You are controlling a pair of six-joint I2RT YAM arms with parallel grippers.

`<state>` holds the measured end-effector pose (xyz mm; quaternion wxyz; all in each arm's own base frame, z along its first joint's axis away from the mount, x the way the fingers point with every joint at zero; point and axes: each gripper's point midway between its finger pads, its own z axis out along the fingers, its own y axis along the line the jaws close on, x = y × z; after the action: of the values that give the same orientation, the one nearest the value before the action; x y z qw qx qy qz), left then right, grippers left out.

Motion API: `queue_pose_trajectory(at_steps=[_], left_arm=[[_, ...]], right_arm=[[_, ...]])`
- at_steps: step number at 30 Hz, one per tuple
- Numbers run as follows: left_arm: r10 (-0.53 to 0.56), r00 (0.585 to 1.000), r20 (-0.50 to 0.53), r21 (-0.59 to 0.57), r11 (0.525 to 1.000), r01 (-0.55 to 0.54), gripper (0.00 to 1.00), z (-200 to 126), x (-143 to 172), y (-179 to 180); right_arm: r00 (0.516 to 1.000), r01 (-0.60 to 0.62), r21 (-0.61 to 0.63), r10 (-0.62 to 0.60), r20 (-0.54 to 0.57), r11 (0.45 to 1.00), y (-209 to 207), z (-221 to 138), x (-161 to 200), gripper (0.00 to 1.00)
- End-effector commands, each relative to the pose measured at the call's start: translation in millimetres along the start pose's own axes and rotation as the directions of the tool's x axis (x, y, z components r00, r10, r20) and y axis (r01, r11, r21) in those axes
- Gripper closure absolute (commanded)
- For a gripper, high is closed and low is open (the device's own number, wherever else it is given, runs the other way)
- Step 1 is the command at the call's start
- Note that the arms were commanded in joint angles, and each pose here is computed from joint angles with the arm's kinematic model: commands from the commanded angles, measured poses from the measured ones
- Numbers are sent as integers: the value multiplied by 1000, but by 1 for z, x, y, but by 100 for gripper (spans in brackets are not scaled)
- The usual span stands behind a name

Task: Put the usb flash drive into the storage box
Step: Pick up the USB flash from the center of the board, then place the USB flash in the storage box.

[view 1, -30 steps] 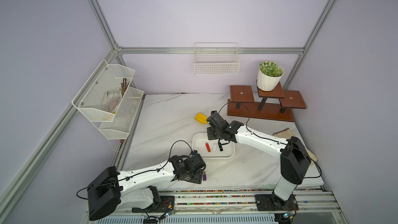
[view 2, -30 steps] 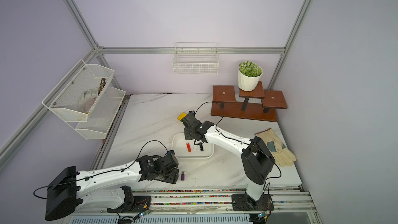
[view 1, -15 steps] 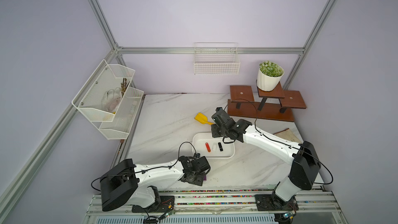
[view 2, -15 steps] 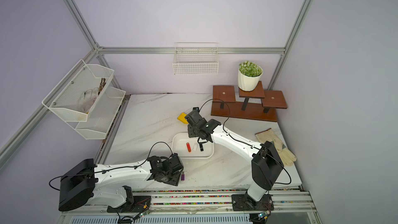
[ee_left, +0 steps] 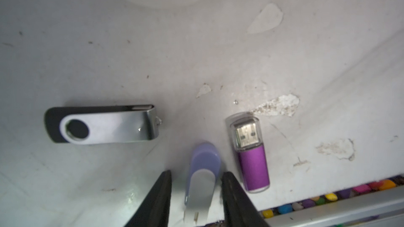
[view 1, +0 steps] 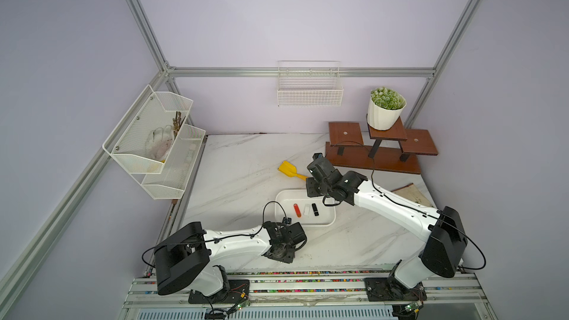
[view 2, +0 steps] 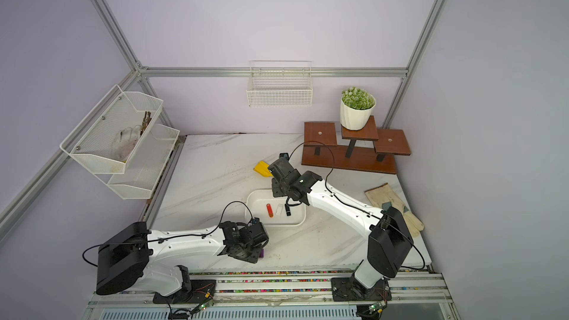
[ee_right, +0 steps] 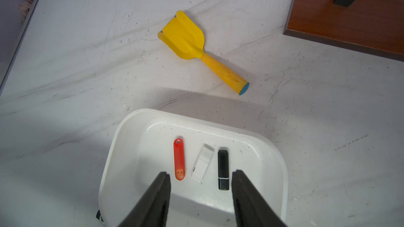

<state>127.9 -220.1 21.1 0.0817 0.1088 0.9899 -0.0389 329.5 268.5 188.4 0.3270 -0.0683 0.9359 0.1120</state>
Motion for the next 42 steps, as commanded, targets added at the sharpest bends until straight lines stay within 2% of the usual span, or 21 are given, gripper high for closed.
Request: queue_pose_trajectory(at_steps=[1, 9, 14, 19, 24, 27, 30, 35, 38, 42], left_arm=[[15, 1000, -15, -6, 1000, -15, 64, 1, 2, -2], [24, 999, -27, -30, 999, -25, 83, 0, 5, 4], [28, 999, -23, -34, 999, -29, 99, -2, 3, 3], [56, 998, -8, -98, 994, -56, 100, -23, -8, 7], [102, 989, 108, -188, 979, -80, 100, -92, -49, 14], [86, 985, 152, -157, 986, -62, 100, -122, -72, 14], [65, 978, 196, -153, 988, -35, 100, -137, -98, 25], [18, 967, 253, -129, 991, 16, 100, -138, -144, 42], [5, 961, 278, -77, 997, 17, 100, -125, -168, 34], [28, 968, 251, -52, 999, -15, 100, -105, -183, 21]], right_arm=[[1000, 3, 31, -3, -11, 1000, -12, -4, 7, 49], [1000, -4, 26, 4, 12, 1000, -14, -17, 4, 49], [1000, -4, 31, 4, 9, 1000, -16, -18, 5, 49], [1000, -8, 33, 7, 17, 999, -18, -22, 5, 50], [999, -16, 44, 14, 42, 999, -23, -31, 1, 50], [998, -21, 52, 18, 52, 998, -27, -35, -1, 50], [998, -34, 62, 31, 58, 997, -33, -39, 0, 50], [993, -86, 99, 76, 95, 991, -58, -56, -1, 49], [988, -111, 98, 99, 116, 989, -66, -69, 0, 49], [986, -131, 112, 118, 117, 985, -74, -76, 7, 48]])
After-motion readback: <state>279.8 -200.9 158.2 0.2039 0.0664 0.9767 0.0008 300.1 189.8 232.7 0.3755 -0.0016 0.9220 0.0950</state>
